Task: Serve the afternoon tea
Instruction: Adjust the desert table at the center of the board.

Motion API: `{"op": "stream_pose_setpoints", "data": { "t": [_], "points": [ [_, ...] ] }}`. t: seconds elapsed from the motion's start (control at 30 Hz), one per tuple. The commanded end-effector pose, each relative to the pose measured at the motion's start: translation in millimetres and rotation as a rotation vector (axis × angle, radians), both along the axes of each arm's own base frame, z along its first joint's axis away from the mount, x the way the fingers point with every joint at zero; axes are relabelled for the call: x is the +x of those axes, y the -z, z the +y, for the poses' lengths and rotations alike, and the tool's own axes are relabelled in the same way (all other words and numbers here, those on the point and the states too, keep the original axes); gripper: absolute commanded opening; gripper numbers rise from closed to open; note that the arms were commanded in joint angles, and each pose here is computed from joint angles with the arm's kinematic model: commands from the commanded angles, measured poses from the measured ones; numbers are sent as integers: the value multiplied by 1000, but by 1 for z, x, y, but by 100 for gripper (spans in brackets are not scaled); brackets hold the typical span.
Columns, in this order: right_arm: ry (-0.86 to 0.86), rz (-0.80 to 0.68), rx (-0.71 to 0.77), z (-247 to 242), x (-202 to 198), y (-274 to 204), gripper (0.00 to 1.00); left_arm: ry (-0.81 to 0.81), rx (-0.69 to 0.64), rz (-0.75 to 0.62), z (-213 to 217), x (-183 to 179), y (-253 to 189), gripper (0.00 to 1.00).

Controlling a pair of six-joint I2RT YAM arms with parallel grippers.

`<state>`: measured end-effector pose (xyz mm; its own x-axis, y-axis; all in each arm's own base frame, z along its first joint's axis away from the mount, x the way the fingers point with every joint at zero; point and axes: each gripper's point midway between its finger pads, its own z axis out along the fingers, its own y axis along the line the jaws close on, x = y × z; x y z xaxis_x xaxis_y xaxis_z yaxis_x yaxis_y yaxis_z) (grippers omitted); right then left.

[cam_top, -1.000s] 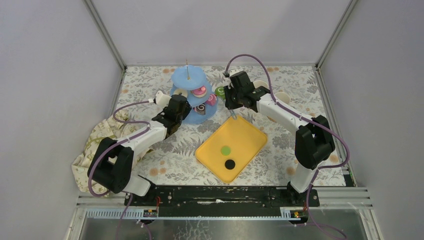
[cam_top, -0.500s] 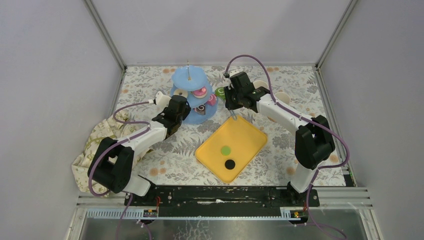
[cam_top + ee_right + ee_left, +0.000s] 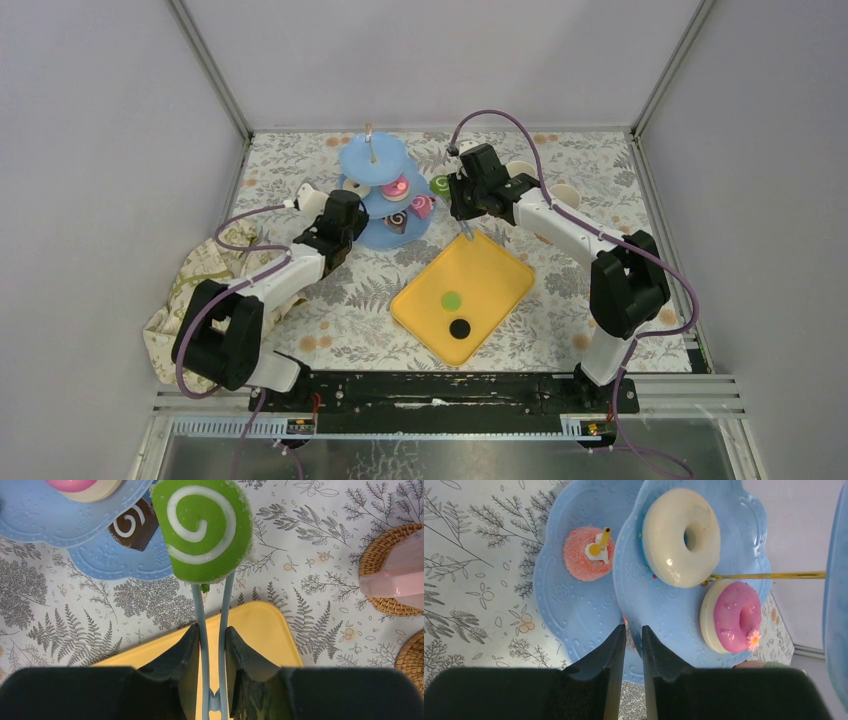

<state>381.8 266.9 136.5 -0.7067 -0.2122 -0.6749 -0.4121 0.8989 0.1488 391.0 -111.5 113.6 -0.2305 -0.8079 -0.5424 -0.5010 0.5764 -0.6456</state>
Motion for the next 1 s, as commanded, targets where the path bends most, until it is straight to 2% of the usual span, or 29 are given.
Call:
{"op": "stream_pose_setpoints", "data": {
  "t": [0.0,0.97],
  "points": [
    [-25,-57,46,4,4,-25,17,-11,19,-30,13,3,-7,25],
    [-45,-81,46,3,2,-45,16,-13,93,-62,39,34,-29,24]
  ]
}}
